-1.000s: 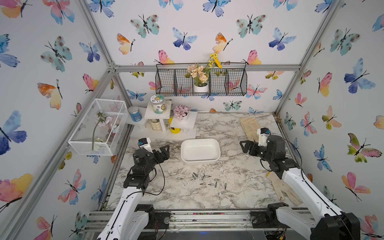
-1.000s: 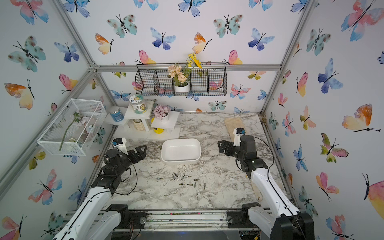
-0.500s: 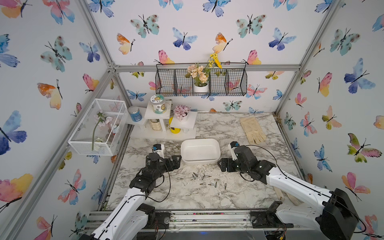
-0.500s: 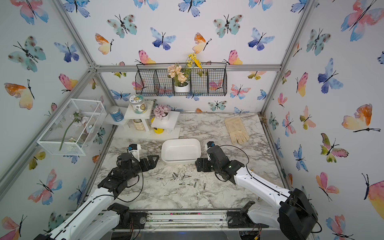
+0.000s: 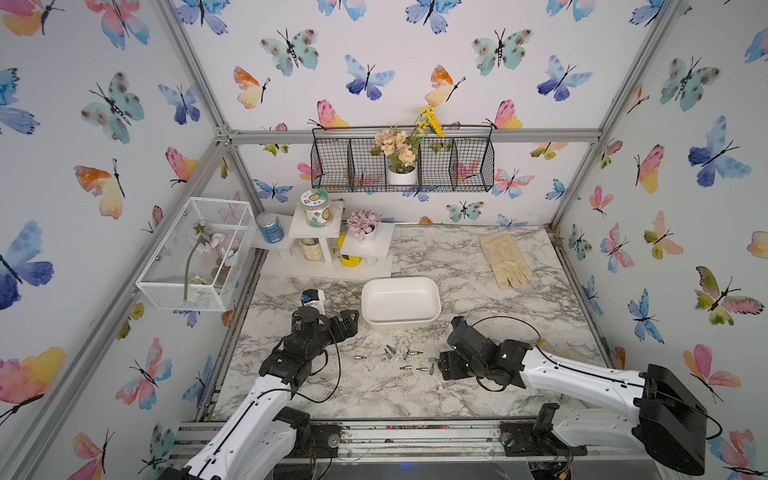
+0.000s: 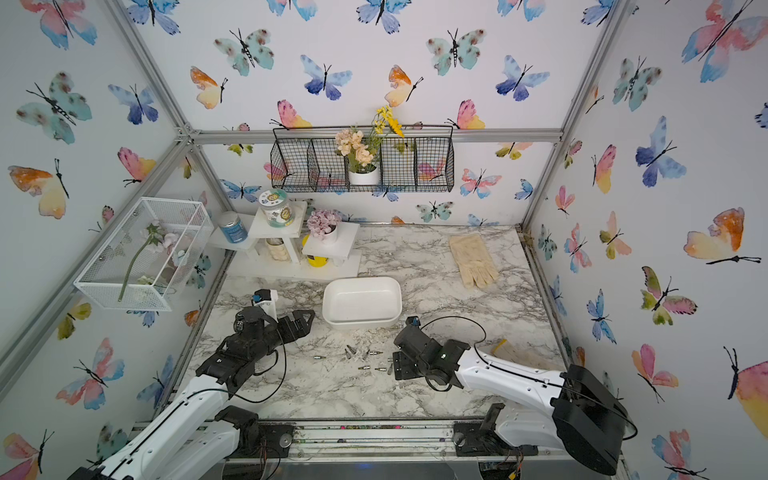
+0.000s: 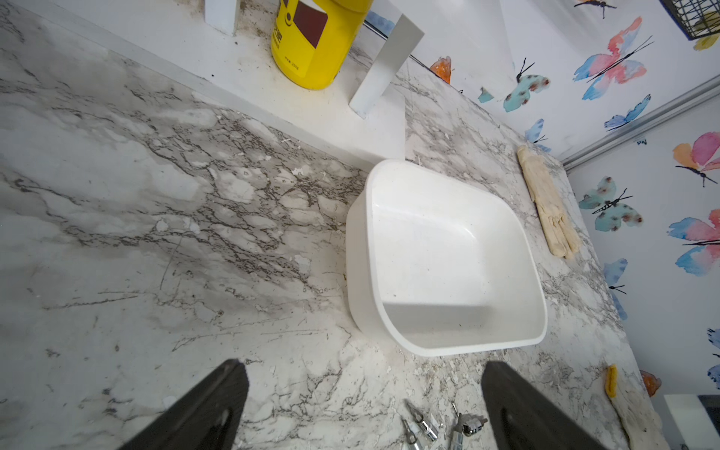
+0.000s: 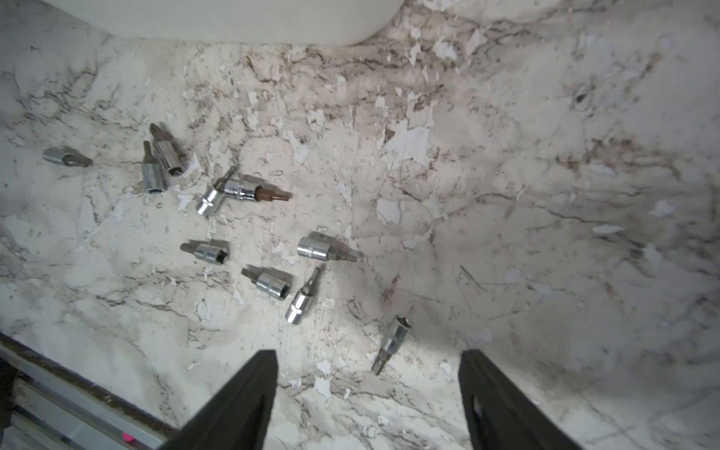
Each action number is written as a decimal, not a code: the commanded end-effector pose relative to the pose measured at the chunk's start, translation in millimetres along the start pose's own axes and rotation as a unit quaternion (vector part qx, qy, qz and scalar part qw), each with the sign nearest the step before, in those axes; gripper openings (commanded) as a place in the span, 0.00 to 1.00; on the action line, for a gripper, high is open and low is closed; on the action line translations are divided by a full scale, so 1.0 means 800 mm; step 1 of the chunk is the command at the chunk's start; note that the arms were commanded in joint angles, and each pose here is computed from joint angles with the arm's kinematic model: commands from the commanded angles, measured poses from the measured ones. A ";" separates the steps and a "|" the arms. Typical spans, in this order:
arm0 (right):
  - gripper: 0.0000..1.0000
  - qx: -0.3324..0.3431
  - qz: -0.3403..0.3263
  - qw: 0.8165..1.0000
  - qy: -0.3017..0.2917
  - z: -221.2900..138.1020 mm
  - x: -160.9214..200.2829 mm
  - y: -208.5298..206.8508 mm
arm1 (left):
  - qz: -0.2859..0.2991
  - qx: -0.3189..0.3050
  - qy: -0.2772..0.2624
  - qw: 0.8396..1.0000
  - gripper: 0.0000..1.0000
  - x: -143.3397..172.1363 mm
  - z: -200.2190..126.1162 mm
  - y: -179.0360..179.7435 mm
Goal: Put the bit on the desktop into the storage box
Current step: Pick up the screwdriver bit from the center of the board.
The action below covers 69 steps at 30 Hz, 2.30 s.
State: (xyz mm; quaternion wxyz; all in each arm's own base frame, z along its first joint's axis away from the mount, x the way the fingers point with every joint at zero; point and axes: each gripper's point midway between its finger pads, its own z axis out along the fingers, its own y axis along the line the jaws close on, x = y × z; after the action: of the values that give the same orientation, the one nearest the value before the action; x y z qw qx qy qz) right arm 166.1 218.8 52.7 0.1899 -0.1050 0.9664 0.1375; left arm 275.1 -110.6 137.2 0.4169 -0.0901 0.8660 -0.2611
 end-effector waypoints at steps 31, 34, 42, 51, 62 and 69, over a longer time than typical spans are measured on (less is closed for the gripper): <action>0.32 0.071 -0.027 0.997 0.022 0.032 0.006 -0.004 | -0.001 -0.013 -0.008 1.000 0.99 0.001 0.000 0.008; 0.30 0.071 -0.026 0.997 0.024 0.034 0.008 -0.004 | -0.001 -0.014 -0.009 1.000 0.99 0.002 -0.001 0.008; 0.26 0.076 -0.026 0.996 0.032 0.039 0.013 -0.007 | -0.002 -0.015 -0.009 1.000 0.99 0.002 -0.001 0.009; 0.22 0.082 -0.026 0.996 0.032 0.041 0.016 -0.012 | -0.003 -0.013 -0.010 1.000 0.99 0.001 -0.002 0.007; 0.18 0.092 -0.024 0.994 0.046 0.046 0.026 -0.019 | -0.003 -0.014 -0.013 1.000 0.99 0.000 -0.004 0.008; 0.14 0.093 -0.023 0.994 0.047 0.045 0.027 -0.020 | -0.004 -0.015 -0.013 1.000 0.99 0.000 -0.005 0.009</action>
State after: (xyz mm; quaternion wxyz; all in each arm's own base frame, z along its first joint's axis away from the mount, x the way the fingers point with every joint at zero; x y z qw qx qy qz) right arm 166.0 219.9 13.7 0.1610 -0.1176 0.9781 0.0589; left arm 273.6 -106.0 135.8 0.4223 -0.1003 0.8638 -0.2557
